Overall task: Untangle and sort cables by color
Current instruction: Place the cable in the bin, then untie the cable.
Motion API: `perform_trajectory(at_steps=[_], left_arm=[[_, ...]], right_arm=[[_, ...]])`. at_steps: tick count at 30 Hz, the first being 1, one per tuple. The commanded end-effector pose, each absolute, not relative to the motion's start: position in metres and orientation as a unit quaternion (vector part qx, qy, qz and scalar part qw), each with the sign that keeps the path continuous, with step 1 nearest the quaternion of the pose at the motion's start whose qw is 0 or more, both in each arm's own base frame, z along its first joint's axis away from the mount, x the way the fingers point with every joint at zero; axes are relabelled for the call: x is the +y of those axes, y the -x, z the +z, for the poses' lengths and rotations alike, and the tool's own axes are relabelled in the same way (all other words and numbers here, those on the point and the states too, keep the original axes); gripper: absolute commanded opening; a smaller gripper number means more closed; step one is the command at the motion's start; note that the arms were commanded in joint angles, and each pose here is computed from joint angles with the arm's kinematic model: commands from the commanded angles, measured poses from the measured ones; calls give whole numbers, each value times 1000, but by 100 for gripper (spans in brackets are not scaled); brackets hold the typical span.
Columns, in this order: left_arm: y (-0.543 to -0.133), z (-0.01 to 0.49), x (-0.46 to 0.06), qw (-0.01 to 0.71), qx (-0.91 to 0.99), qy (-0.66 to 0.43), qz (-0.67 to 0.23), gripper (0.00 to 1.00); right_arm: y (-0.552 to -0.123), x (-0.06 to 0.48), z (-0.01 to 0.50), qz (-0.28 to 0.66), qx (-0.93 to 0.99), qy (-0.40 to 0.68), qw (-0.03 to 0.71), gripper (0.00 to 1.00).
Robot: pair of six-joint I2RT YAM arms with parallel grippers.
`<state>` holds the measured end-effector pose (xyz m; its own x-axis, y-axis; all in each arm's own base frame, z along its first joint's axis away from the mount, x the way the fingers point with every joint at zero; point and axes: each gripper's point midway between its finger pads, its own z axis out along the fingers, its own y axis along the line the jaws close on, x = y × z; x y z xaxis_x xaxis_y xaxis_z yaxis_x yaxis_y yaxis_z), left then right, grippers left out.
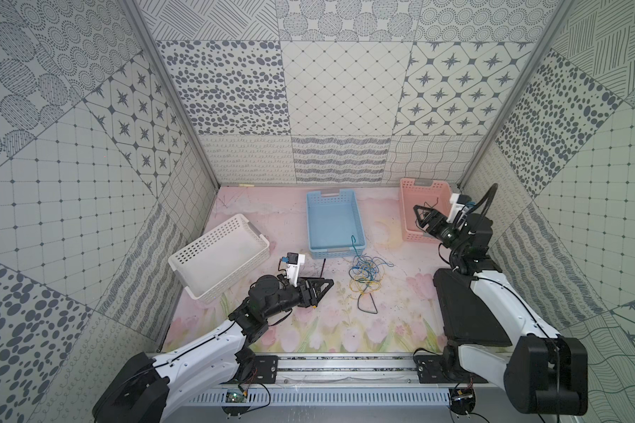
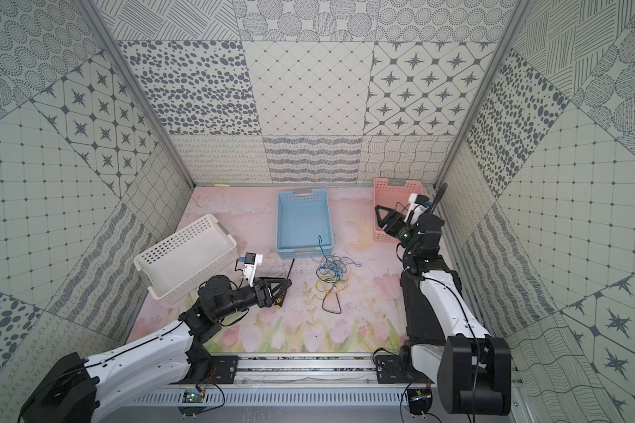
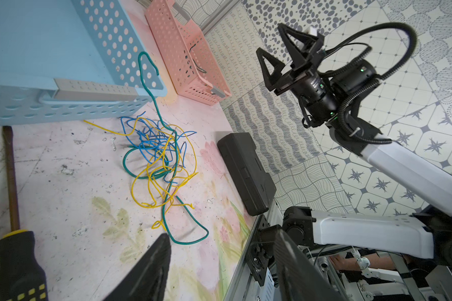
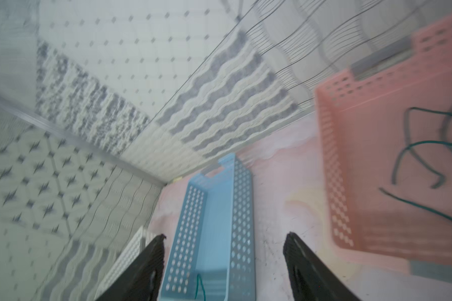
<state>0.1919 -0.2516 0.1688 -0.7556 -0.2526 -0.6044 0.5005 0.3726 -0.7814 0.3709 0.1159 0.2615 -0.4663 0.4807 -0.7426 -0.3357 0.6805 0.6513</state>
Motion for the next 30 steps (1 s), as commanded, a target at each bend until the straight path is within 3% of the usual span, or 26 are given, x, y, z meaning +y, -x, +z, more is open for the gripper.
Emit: perform_trajectory(at_steps=[1, 5, 15, 23, 30], left_arm=[[-198, 176, -264, 346, 739, -90, -571, 63], [-205, 162, -268, 336, 755, -77, -557, 62], [-215, 147, -267, 339, 776, -56, -529, 62], [-220, 141, -272, 334, 781, -58, -525, 62], [-221, 141, -273, 337, 782, -60, -521, 62]], right_arm=[[-301, 221, 242, 442, 748, 196, 455, 74], [-271, 256, 179, 332, 806, 276, 404, 74], [-305, 250, 124, 111, 872, 280, 386, 62], [-329, 257, 122, 96, 878, 233, 407, 40], [-340, 266, 105, 85, 889, 237, 383, 37]])
